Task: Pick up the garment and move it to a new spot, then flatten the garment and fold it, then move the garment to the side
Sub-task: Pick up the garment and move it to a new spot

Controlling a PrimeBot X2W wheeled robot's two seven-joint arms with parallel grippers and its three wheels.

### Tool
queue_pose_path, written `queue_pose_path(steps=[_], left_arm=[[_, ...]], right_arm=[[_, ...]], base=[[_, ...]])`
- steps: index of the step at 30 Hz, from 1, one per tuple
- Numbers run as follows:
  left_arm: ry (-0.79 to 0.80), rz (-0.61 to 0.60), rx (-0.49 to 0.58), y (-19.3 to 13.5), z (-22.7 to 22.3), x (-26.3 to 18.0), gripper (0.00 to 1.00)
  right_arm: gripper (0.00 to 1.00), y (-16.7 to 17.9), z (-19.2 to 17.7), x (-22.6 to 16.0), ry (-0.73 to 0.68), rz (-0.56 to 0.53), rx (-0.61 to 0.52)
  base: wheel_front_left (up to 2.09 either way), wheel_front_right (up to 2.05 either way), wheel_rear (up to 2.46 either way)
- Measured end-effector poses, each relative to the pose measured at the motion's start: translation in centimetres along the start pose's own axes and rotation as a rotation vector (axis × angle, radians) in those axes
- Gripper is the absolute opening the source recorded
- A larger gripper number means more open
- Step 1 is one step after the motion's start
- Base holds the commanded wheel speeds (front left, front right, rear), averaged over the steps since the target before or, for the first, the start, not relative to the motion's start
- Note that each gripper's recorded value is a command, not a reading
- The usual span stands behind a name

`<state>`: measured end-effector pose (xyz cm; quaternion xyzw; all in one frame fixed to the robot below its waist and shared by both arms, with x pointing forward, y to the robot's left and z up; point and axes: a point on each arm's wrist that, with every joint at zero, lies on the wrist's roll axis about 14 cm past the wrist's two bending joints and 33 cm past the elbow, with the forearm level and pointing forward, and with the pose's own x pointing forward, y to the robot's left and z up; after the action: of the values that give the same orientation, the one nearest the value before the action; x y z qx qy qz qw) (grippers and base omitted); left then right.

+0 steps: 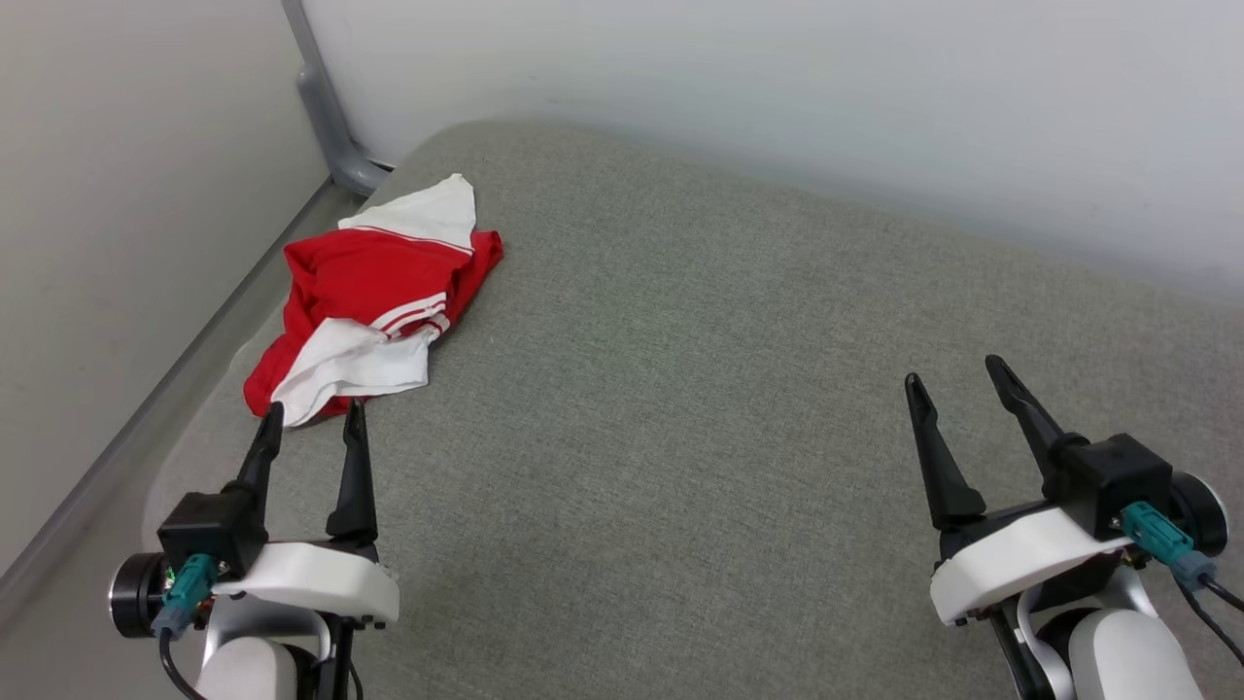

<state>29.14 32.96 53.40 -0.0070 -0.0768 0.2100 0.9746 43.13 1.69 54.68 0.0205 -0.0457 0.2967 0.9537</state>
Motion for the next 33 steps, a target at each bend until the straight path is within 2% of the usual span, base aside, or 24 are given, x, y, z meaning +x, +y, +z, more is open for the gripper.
queue_pose_path(steps=[10, 16, 24, 33], left_arm=[[-0.064, 0.015, 0.003, -0.5, 1.7, 5.4, 1.00], [0.016, 0.049, -0.036, 0.2, -1.5, 9.8, 1.00], [0.324, 0.061, -0.001, 1.6, -8.4, 15.0, 1.00], [0.708, 0.079, 0.069, 3.8, -14.9, 17.5, 1.00]], right_arm=[[1.00, -2.4, -1.0, 1.6, 0.017, -0.042, -0.028], [1.00, -4.8, -3.0, 2.1, 0.050, -0.088, -0.019], [1.00, -8.2, -6.6, 1.9, 0.106, -0.164, 0.001], [1.00, -11.1, -10.3, 1.3, 0.161, -0.228, 0.017]], base=[[0.00, 0.00, 0.00], [0.00, 0.00, 0.00], [0.00, 0.00, 0.00], [0.00, 0.00, 0.00]])
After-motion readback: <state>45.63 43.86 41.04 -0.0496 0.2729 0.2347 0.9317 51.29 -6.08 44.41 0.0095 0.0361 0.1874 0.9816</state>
